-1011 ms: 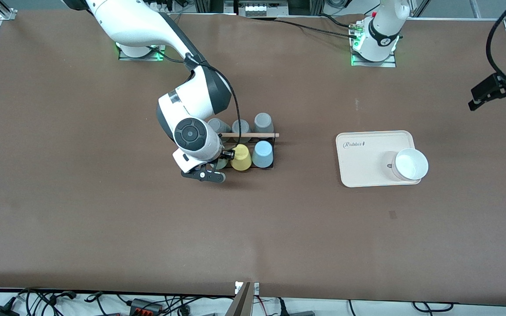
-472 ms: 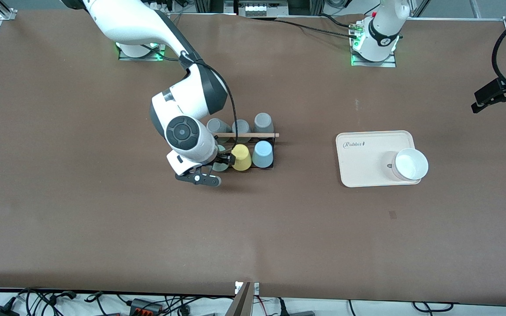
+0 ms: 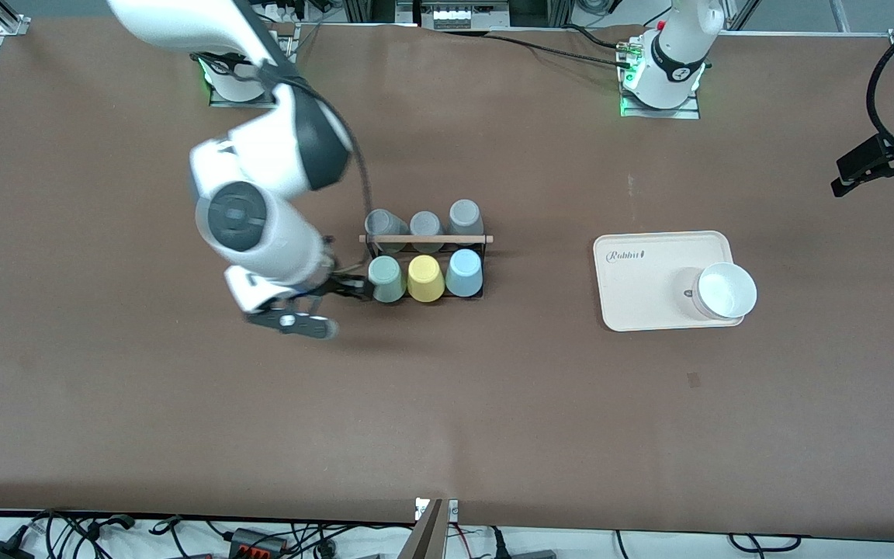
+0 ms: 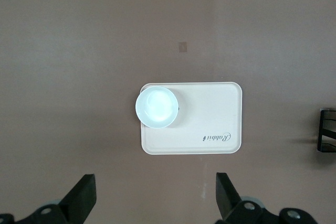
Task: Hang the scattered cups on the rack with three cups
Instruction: 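Open the right gripper and withdraw it from the rack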
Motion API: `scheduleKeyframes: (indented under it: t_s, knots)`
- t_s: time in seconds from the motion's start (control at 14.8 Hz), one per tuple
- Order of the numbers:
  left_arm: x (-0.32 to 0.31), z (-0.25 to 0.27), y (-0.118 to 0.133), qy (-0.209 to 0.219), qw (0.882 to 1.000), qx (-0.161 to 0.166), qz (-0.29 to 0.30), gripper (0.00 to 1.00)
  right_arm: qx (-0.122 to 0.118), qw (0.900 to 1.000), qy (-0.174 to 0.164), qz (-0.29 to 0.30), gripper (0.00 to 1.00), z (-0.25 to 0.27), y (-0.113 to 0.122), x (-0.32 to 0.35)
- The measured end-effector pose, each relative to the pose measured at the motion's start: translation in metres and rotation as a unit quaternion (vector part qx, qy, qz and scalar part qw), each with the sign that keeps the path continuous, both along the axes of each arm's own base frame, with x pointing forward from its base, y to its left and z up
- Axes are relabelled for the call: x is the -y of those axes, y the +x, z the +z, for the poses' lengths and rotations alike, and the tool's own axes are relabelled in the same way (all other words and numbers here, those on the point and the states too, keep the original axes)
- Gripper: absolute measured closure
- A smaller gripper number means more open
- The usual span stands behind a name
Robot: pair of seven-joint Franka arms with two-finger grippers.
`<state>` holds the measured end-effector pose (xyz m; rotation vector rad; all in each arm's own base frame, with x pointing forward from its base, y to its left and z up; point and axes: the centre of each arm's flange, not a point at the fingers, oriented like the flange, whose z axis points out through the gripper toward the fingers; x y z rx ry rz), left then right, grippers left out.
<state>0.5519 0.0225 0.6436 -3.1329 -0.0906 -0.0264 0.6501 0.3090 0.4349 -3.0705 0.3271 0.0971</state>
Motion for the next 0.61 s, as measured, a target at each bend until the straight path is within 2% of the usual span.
scheduleKeyframes:
  t_s: [0.27, 0.61]
  knots:
    - [0.001, 0.001, 0.000, 0.000, 1.000, 0.001, -0.001, 0.00, 0.019, 1.000, 0.009, 0.008, 0.00, 0.054, 0.019, 0.090]
    - [0.001, 0.001, 0.000, 0.000, 1.000, 0.001, -0.001, 0.00, 0.037, 0.999, 0.014, 0.020, 0.00, 0.102, 0.022, 0.178]
